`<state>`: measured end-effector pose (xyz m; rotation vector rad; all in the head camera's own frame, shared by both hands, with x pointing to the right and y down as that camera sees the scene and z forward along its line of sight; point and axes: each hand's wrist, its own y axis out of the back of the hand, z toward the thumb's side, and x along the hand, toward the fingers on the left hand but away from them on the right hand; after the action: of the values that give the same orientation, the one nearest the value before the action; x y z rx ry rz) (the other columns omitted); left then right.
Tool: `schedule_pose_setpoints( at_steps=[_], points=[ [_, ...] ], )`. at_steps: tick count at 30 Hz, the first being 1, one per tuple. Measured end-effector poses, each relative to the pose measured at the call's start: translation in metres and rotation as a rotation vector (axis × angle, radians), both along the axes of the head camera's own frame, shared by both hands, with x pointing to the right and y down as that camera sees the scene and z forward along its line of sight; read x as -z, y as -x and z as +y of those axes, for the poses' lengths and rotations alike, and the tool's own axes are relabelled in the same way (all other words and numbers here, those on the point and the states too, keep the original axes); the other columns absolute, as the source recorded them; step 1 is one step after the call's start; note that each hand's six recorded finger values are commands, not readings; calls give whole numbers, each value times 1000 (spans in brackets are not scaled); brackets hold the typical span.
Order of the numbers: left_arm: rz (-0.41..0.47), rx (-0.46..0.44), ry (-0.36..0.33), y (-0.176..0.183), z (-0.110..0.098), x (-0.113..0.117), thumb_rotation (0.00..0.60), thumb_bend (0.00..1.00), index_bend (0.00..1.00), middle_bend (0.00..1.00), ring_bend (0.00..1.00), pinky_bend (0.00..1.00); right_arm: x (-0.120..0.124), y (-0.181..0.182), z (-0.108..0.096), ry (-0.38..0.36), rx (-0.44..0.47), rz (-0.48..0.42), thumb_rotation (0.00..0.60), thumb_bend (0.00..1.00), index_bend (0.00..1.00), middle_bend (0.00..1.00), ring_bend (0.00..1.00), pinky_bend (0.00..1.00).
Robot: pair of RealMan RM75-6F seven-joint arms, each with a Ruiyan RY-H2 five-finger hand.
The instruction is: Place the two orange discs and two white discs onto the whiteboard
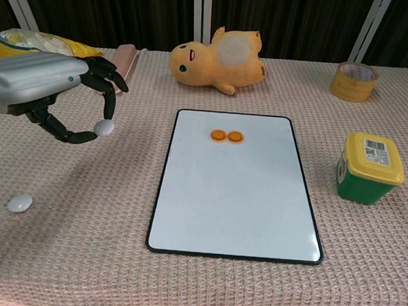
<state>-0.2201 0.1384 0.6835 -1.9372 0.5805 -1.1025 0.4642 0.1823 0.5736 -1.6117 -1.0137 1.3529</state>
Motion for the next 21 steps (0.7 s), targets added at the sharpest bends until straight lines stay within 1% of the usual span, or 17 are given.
schedule_pose_setpoints(
  at_steps=[5, 10, 13, 21],
  points=[
    [10, -29, -11, -33, -30, -1, 600, 287, 558, 179, 15, 105, 0, -2, -1, 0, -5, 3, 600, 333, 0, 0, 0, 0],
    [21, -41, -22, -64, -52, -13, 600, 287, 560, 189, 15, 105, 0, -2, -2, -2, -9, 2, 600, 333, 0, 0, 0, 0],
    [24, -56, -27, -85, -61, -22, 600, 287, 561, 190, 15, 105, -1, -2, -2, 0, -8, 0, 600, 334, 0, 0, 0, 0],
    [2, -115, -22, -140, -72, -45, 600, 288, 561, 193, 15, 105, -3, -4, -1, 5, -16, 4, 600, 334, 0, 0, 0, 0]
  ],
)
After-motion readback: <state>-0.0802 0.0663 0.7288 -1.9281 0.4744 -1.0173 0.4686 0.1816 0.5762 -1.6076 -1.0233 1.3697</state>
